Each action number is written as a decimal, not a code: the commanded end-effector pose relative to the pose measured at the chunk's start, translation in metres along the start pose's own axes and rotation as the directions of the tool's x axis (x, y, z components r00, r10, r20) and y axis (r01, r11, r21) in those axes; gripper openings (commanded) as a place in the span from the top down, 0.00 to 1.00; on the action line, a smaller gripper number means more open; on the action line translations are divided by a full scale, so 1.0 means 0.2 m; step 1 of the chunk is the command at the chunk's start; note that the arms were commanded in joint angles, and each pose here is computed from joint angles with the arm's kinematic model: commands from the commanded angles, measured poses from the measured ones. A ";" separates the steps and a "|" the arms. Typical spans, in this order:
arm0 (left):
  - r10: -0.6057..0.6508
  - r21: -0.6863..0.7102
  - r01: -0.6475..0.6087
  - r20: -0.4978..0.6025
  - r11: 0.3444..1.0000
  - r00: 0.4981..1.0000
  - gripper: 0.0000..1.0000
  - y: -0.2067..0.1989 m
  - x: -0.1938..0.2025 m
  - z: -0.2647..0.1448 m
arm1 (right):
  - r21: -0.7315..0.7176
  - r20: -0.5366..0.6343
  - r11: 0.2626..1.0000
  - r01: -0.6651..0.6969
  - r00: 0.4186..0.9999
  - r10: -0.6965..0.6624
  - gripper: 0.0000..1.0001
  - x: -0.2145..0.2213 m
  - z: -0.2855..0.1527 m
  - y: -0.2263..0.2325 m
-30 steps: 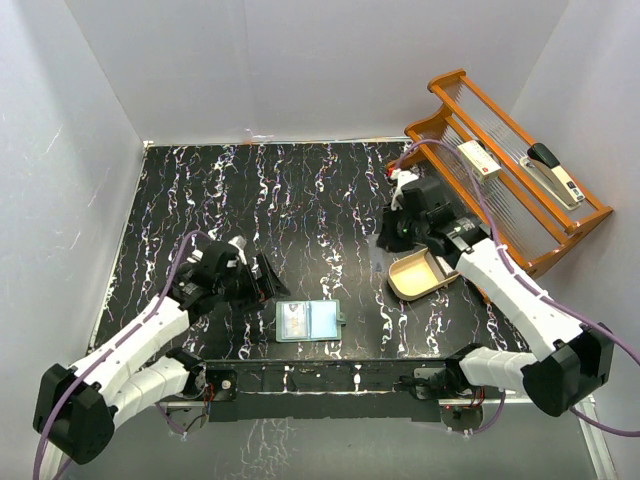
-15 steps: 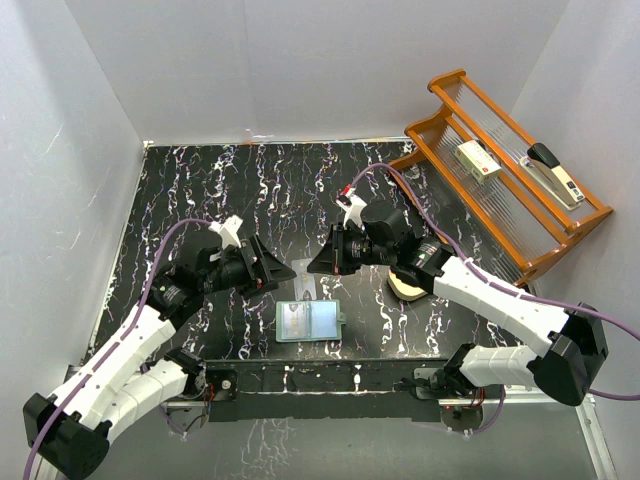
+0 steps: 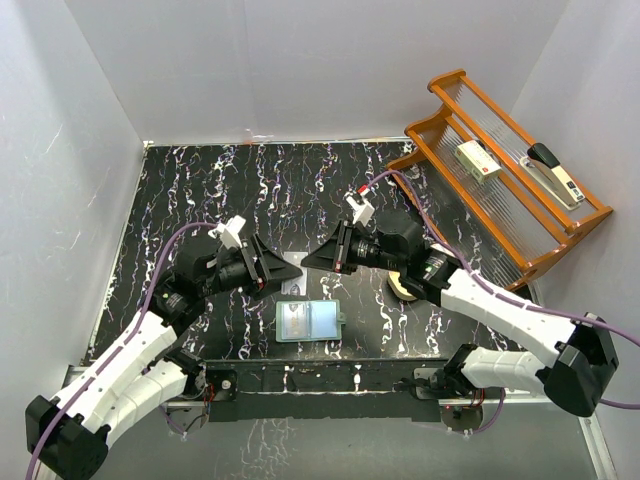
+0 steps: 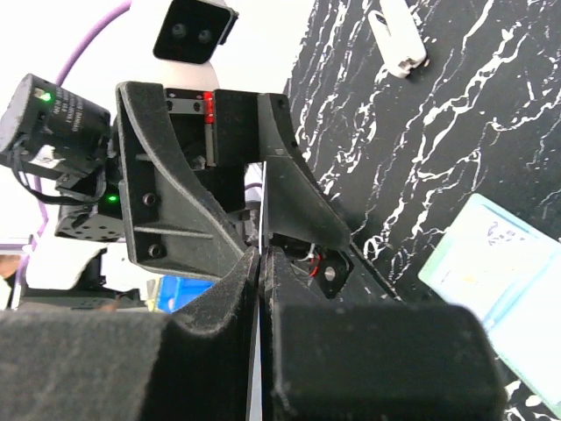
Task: Put the credit cards into the card holder
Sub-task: Pick up the credit card from the storage box.
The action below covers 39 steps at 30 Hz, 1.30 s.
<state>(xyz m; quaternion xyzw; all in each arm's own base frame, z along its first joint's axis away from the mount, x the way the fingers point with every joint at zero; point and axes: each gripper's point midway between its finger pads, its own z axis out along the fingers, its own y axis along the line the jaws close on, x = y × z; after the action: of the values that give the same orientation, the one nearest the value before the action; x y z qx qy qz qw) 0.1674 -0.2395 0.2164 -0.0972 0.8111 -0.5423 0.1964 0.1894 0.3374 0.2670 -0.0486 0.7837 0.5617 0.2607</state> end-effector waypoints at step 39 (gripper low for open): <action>-0.009 0.118 0.013 -0.029 0.993 1.000 1.00 -0.07 0.04 0.00 | 0.119 0.026 0.992 0.050 0.998 -0.053 0.78 0.04 -0.11 -0.14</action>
<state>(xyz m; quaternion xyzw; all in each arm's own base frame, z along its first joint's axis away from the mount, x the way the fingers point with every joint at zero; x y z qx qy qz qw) 0.1603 -0.2482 0.2349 -0.0739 0.7789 -0.5911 0.1961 0.1793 0.3152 0.2403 -0.0376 0.8089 0.5252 0.2615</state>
